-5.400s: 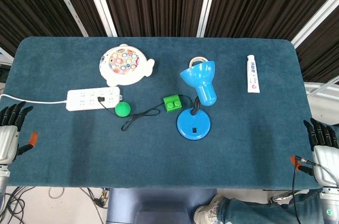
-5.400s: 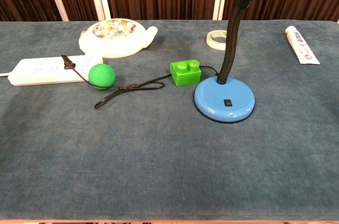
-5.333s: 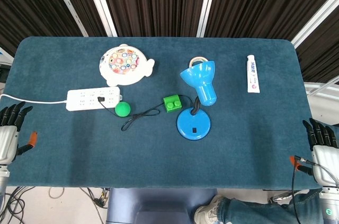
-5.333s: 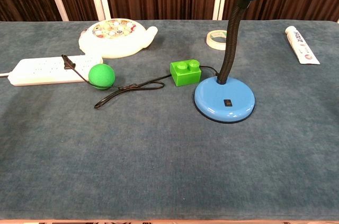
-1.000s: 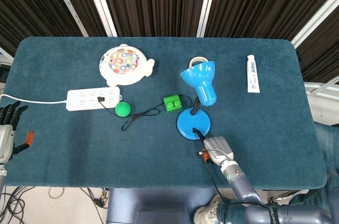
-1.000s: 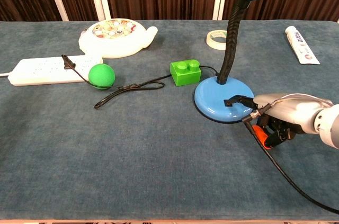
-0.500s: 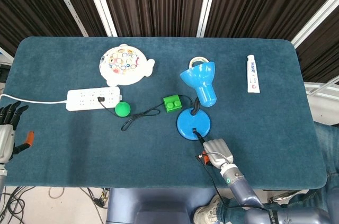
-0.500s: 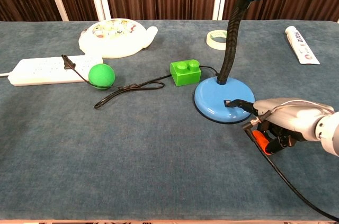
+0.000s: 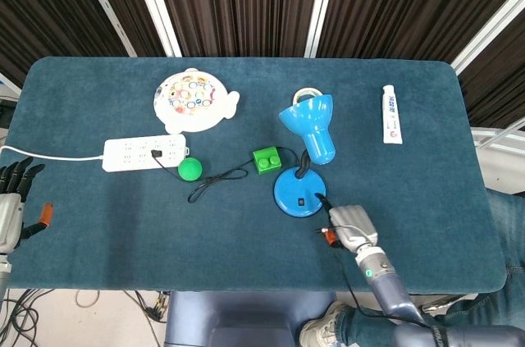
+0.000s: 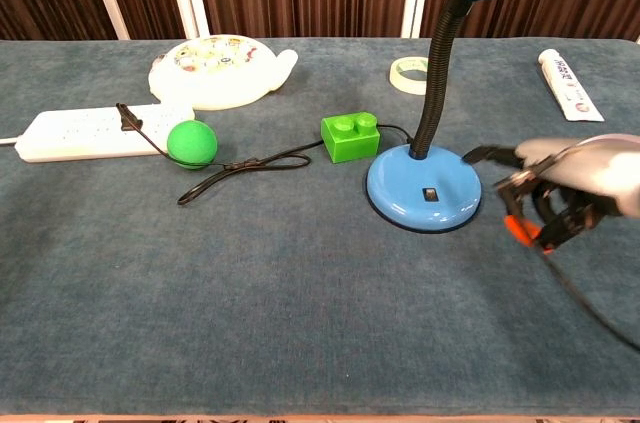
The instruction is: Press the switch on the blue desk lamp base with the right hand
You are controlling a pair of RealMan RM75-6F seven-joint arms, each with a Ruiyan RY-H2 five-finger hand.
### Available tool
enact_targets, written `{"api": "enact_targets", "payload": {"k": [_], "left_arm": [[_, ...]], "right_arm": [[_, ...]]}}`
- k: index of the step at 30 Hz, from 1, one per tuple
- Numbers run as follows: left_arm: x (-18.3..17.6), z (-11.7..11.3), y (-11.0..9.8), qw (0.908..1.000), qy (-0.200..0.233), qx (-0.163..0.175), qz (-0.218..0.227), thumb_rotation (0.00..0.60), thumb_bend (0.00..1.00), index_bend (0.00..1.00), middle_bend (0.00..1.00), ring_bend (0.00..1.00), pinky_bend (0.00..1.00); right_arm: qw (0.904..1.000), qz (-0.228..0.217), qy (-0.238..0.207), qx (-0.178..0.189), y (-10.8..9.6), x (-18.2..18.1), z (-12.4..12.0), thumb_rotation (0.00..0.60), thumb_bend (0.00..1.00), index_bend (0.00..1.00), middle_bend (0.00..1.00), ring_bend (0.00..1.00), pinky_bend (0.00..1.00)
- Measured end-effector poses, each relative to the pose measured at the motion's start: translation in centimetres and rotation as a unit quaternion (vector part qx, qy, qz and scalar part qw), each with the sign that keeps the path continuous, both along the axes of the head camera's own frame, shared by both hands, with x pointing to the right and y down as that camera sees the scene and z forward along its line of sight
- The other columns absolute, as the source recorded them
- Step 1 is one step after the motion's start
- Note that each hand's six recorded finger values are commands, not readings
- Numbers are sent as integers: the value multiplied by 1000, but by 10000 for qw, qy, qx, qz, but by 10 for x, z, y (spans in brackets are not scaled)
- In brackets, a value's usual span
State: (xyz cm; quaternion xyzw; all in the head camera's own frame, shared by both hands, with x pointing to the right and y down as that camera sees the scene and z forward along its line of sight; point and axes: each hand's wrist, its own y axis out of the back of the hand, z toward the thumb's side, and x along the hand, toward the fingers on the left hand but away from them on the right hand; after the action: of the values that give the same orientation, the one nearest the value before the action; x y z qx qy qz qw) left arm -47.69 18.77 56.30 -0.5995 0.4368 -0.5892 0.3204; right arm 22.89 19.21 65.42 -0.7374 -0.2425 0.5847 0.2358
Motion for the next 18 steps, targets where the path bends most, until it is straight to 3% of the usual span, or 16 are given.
{"api": "enact_targets", "payload": {"k": [5, 8, 9, 11, 13, 18], "left_arm": [[2, 0, 0, 10000, -10, -8, 29, 600, 439, 140, 25, 0, 0], [3, 0, 1, 10000, -22, -19, 63, 600, 439, 140, 25, 0, 0], [4, 0, 1, 10000, -27, -22, 70, 600, 439, 140, 25, 0, 0], [4, 1, 1, 10000, -30, -25, 79, 600, 439, 140, 25, 0, 0], [4, 0, 1, 10000, -41, -19, 84, 600, 439, 139, 25, 0, 0], [3, 1, 1, 10000, -49, -19, 80, 600, 439, 140, 25, 0, 0]], "right_arm": [[9985, 339, 371, 226, -7, 46, -36, 600, 330, 0, 213, 270, 1000], [9942, 515, 765, 558, -7, 87, -61, 600, 285, 0, 124, 182, 995], [9929, 538, 820, 670, -5, 95, -67, 600, 279, 0, 112, 167, 925], [9901, 590, 837, 960, 0, 110, -78, 600, 278, 0, 91, 137, 380], [9851, 665, 798, 1368, 6, 125, -88, 600, 278, 0, 86, 126, 25], [9704, 781, 763, 2154, 22, 165, -101, 600, 270, 0, 80, 114, 0]]}}
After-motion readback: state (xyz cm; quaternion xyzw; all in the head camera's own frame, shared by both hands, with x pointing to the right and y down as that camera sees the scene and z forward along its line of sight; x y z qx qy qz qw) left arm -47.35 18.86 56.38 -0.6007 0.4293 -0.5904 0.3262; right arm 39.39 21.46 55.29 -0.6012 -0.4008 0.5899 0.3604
